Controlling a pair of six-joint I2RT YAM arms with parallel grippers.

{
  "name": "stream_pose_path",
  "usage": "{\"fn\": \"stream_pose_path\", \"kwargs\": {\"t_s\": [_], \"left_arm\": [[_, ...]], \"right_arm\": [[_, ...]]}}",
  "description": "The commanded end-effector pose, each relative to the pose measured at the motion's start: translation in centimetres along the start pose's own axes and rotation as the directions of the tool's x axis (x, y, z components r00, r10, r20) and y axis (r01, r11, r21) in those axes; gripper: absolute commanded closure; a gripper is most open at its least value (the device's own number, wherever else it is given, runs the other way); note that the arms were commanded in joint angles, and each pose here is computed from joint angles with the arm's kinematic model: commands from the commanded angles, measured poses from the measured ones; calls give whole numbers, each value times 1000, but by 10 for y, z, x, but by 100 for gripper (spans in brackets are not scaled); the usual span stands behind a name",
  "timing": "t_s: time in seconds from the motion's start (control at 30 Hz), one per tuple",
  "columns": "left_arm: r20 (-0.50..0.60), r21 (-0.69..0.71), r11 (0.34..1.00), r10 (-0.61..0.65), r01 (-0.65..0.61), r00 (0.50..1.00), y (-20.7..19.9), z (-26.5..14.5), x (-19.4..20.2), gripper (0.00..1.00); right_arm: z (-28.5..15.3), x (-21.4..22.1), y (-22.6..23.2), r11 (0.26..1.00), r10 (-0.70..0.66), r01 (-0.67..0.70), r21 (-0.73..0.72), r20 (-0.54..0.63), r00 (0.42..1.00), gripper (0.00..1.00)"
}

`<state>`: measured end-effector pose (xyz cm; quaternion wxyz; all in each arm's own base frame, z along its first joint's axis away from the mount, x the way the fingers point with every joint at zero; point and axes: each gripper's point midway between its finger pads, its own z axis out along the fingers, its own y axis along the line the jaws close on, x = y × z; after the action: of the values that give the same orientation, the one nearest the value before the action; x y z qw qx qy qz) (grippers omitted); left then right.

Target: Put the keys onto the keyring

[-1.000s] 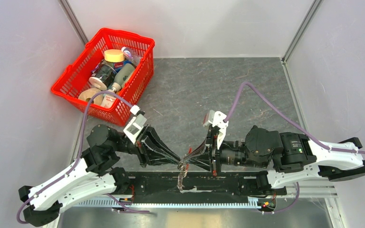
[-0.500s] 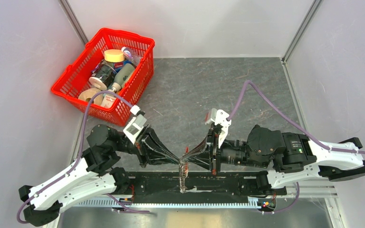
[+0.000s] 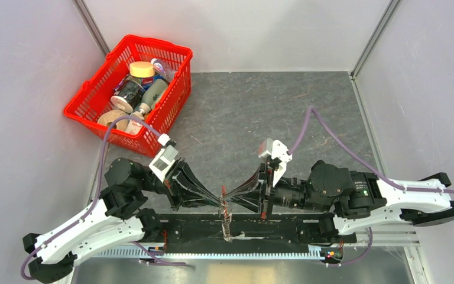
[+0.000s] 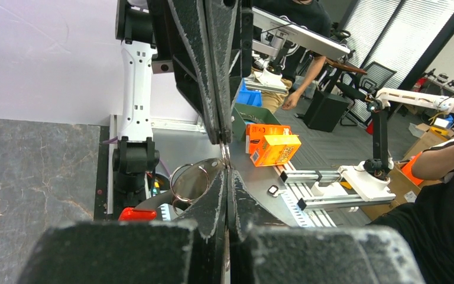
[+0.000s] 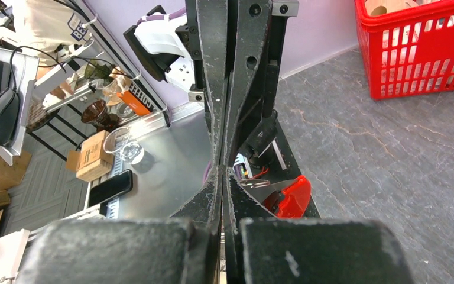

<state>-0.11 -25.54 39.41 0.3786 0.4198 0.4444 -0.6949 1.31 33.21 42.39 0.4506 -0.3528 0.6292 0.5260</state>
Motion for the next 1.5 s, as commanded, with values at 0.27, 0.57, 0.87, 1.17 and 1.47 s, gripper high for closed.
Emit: {"fn": "stream_pose_path", "kwargs": {"t_s": [0.27, 0.57, 0.87, 1.17, 1.47], "left_arm": [[40, 26, 1000, 15, -16, 999, -12, -3, -11, 98], [37, 11, 1000, 2, -2, 999, -8, -3, -8, 98], [40, 2, 1000, -2, 1, 999, -7, -3, -10, 54], [50, -26, 1000, 10, -8, 999, 0, 0, -13, 47], [64, -24, 1000, 17, -16, 998, 2, 4, -19, 48]], "right_arm": [[-4, -19, 2, 997, 40, -25, -71, 218, 975, 100], [-11, -29, 6, 996, 43, -21, -91, 247, 968, 100], [-11, -30, 4, 997, 25, -5, -79, 254, 967, 100], [-7, -30, 7, 996, 25, -2, -90, 251, 968, 100], [-5, -29, 6, 996, 27, -6, -84, 248, 969, 100]]}}
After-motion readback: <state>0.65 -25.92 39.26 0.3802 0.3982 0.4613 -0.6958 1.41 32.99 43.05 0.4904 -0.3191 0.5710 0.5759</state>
